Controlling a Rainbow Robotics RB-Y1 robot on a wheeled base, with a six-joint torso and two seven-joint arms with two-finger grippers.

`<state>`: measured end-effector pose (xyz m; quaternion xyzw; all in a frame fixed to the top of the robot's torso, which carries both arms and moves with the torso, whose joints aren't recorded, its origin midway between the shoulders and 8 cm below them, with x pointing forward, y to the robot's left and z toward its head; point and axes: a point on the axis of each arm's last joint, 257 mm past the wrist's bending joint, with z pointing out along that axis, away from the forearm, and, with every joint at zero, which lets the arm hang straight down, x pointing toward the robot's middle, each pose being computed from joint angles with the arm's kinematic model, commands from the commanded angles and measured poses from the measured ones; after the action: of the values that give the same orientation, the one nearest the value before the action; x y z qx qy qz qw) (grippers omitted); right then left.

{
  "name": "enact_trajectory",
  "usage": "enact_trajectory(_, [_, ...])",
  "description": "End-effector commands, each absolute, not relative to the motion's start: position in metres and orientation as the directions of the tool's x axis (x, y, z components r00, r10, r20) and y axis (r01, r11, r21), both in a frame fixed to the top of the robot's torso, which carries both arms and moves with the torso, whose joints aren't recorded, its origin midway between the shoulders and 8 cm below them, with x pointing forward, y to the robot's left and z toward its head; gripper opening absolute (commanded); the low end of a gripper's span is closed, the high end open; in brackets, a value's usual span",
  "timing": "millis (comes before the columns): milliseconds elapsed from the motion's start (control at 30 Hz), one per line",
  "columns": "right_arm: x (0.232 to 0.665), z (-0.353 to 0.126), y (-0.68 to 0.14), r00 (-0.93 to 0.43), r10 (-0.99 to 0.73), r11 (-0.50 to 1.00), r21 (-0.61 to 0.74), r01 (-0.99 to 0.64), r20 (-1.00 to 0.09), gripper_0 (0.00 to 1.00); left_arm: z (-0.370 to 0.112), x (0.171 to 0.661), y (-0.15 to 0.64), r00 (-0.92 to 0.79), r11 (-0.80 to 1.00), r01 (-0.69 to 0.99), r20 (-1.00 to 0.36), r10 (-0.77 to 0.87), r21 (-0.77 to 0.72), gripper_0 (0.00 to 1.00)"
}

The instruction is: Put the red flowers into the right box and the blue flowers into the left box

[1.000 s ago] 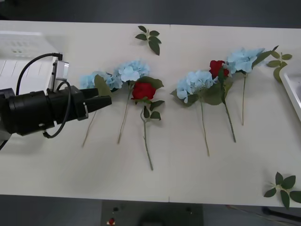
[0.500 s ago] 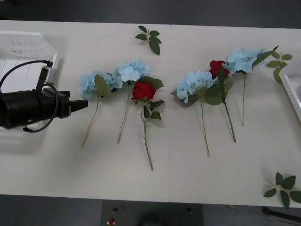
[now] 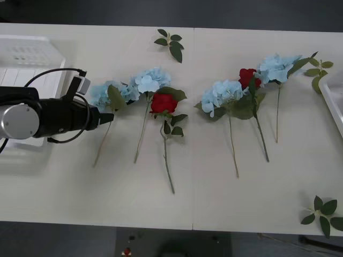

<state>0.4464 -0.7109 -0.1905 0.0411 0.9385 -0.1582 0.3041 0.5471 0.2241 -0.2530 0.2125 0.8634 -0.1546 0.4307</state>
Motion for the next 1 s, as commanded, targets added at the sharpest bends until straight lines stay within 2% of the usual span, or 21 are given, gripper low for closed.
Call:
enact_trajectory(33, [0.45, -0.171, -0.728, -0.812, -0.072, 0.915, -0.362, 0.177, -0.579, 0.0, -0.249, 0.569, 0.223, -0.544, 0.886, 0.461, -0.807, 0.23, -0.058, 1.0])
enact_trajectory(267, [0.457, -0.173, -0.737, -0.818, -0.158, 0.874, -0.464, 0.144, -0.553, 0.0, -0.266, 0.583, 0.225, -0.56, 0.899, 0.438, -0.787, 0.259, -0.016, 1.0])
enact_trajectory(300, [0.457, -0.172, -0.738, -0.818, -0.165, 0.871, -0.47, 0.141, -0.551, 0.1, -0.268, 0.584, 0.226, -0.562, 0.899, 0.438, -0.783, 0.266, -0.009, 1.0])
enact_trajectory(333, [0.458, -0.172, -0.738, -0.816, -0.168, 0.871, -0.471, 0.14, -0.552, 0.33, -0.269, 0.584, 0.225, -0.564, 0.898, 0.44, -0.78, 0.271, -0.006, 1.0])
enact_trajectory(367, [0.458, -0.171, -0.738, -0.816, -0.17, 0.871, -0.472, 0.139, -0.553, 0.43, -0.271, 0.583, 0.224, -0.565, 0.897, 0.443, -0.778, 0.274, -0.006, 1.0])
enact_trajectory(400, [0.459, -0.17, -0.737, -0.814, -0.172, 0.871, -0.472, 0.138, -0.555, 0.68, -0.273, 0.582, 0.223, -0.566, 0.895, 0.447, -0.775, 0.281, -0.002, 1.0])
enact_trajectory(433, [0.461, -0.167, -0.737, -0.809, -0.172, 0.872, -0.469, 0.141, -0.562, 0.8, -0.276, 0.58, 0.223, -0.568, 0.893, 0.45, -0.77, 0.291, 0.005, 1.0])
enact_trajectory(633, [0.462, -0.168, -0.734, -0.803, -0.157, 0.882, -0.447, 0.147, -0.575, 0.81, -0.289, 0.574, 0.219, -0.571, 0.88, 0.473, -0.749, 0.336, 0.035, 1.0])
enact_trajectory(833, [0.468, -0.167, -0.693, -0.79, -0.071, 0.954, -0.272, 0.124, -0.609, 0.81, -0.299, 0.569, 0.216, -0.576, 0.872, 0.487, -0.731, 0.365, 0.052, 1.0])
enact_trajectory(1000, [0.474, -0.144, -0.632, -0.793, -0.073, 0.992, -0.126, 0.004, -0.604, 0.81, -0.306, 0.567, 0.217, -0.581, 0.869, 0.491, -0.719, 0.383, 0.066, 1.0])
